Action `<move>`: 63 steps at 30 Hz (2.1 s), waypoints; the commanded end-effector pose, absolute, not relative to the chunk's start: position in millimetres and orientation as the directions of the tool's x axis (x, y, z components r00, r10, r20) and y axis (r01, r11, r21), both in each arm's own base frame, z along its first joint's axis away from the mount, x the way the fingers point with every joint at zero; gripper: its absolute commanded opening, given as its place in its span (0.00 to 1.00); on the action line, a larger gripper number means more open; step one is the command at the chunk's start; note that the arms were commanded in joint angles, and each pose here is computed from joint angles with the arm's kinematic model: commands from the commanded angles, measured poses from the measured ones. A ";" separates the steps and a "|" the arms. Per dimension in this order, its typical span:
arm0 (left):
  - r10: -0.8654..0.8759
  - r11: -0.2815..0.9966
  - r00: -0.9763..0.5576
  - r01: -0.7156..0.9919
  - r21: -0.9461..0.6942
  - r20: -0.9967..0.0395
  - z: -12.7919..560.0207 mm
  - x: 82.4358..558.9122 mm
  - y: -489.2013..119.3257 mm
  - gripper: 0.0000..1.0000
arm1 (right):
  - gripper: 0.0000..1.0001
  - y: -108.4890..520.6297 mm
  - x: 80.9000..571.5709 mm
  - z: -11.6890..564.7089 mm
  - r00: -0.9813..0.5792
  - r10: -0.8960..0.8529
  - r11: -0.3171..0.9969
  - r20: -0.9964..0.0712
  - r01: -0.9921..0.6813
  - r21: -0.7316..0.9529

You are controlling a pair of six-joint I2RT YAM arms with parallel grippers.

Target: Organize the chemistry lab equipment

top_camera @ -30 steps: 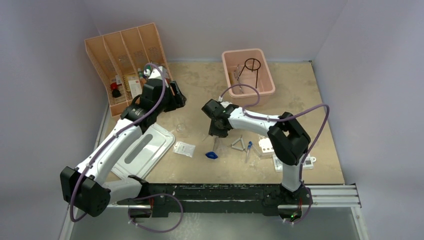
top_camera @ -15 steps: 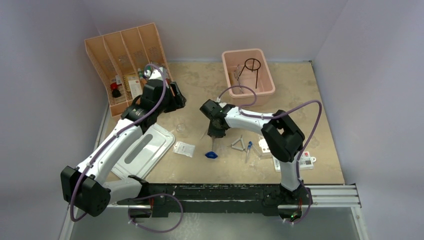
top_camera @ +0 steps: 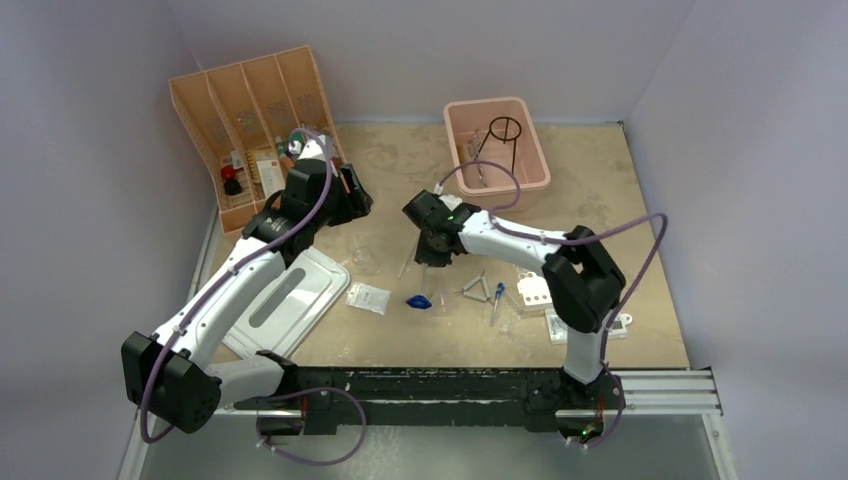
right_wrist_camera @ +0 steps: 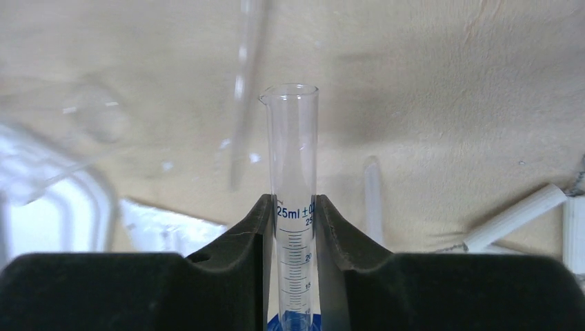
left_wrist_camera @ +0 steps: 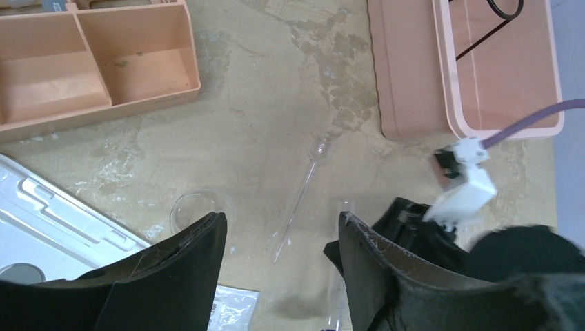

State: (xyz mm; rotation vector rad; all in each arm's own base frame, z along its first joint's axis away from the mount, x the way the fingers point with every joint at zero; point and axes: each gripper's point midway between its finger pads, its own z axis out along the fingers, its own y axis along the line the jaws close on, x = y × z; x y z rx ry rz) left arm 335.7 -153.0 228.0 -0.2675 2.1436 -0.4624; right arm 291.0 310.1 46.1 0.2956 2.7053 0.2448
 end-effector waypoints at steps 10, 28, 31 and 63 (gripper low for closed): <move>-0.472 0.791 -0.468 0.149 -0.593 -0.747 294.0 356.2 -188.7 0.61 | 0.18 292.3 358.4 256.2 -0.593 0.305 0.896 -0.745 -0.086 0.435; -0.484 0.788 -0.428 0.166 -0.593 -0.763 306.1 390.8 -201.2 0.61 | 0.19 147.7 489.6 364.5 -0.217 0.101 0.979 -0.971 -0.153 0.136; -0.478 0.792 -0.429 0.167 -0.587 -0.766 306.4 398.6 -204.7 0.61 | 0.18 153.3 514.3 346.0 -0.268 0.075 0.968 -0.960 -0.214 0.135; -0.328 0.883 -0.487 0.146 -0.446 -0.809 272.8 440.3 -211.9 0.61 | 0.18 191.2 589.0 143.8 -0.608 0.065 0.948 -0.791 -0.210 0.239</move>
